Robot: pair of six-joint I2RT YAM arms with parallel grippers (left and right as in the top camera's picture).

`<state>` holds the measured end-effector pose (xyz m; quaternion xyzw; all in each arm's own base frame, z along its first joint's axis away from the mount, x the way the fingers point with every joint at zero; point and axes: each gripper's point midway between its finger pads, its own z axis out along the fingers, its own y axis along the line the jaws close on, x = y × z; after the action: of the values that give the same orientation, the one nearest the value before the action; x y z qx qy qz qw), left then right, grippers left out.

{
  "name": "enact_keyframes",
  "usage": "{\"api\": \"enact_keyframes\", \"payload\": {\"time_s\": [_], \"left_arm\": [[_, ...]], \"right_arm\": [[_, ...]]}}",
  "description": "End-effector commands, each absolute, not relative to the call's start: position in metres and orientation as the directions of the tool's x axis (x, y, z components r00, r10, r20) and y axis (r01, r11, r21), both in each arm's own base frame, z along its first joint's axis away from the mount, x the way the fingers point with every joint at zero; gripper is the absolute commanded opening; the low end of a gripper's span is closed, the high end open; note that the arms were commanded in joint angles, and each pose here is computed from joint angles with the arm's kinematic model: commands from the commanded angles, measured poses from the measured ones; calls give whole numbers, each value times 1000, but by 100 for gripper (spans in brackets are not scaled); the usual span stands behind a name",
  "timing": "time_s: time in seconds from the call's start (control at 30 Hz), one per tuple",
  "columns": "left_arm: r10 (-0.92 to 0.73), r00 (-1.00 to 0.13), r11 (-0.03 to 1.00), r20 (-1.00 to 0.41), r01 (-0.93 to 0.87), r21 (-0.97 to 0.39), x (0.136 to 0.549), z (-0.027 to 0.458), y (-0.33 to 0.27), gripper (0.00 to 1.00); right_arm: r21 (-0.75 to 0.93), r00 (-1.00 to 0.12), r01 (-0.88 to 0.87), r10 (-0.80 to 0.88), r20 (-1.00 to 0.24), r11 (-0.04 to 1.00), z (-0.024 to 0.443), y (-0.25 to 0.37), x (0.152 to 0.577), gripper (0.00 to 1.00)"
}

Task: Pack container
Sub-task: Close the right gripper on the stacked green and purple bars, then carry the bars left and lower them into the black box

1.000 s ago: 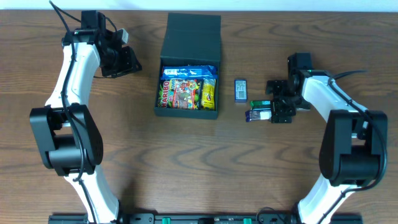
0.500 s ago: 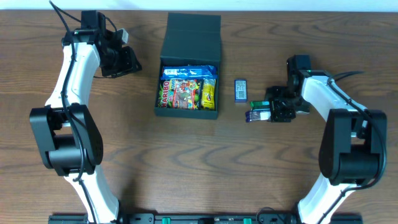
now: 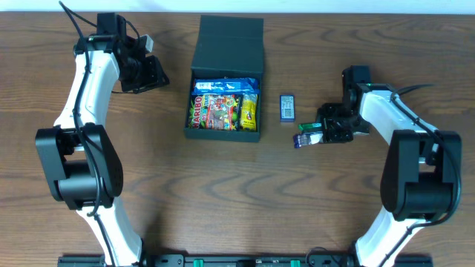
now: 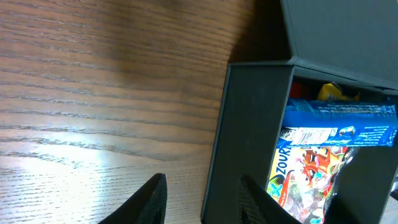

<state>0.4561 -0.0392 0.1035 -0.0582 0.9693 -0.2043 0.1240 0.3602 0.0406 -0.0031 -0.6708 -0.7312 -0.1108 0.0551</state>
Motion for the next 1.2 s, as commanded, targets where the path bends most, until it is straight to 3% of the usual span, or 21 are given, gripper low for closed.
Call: {"api": "enact_keyframes", "payload": {"time_s": [0.0,0.37,0.77,1.17], "left_arm": [[-144,-963,915,-230,-40,-403,460,105,-38,38],[-144,-963,915,-230,-40,-403,460,105,-38,38],[-143,-962,915,-232,-39,-402,461,105,-38,38],[-166,-955,930,-248,-68,-362,464,103,-21,38]], "right_arm": [[36,-100,995,977,188,95,-26,28,350,52],[144,-224,970,944,241,194,-5,41,377,43],[342,-455,868,852,259,360,53,63,421,27],[545,-809,512,586,45,664,131,150,454,25]]}}
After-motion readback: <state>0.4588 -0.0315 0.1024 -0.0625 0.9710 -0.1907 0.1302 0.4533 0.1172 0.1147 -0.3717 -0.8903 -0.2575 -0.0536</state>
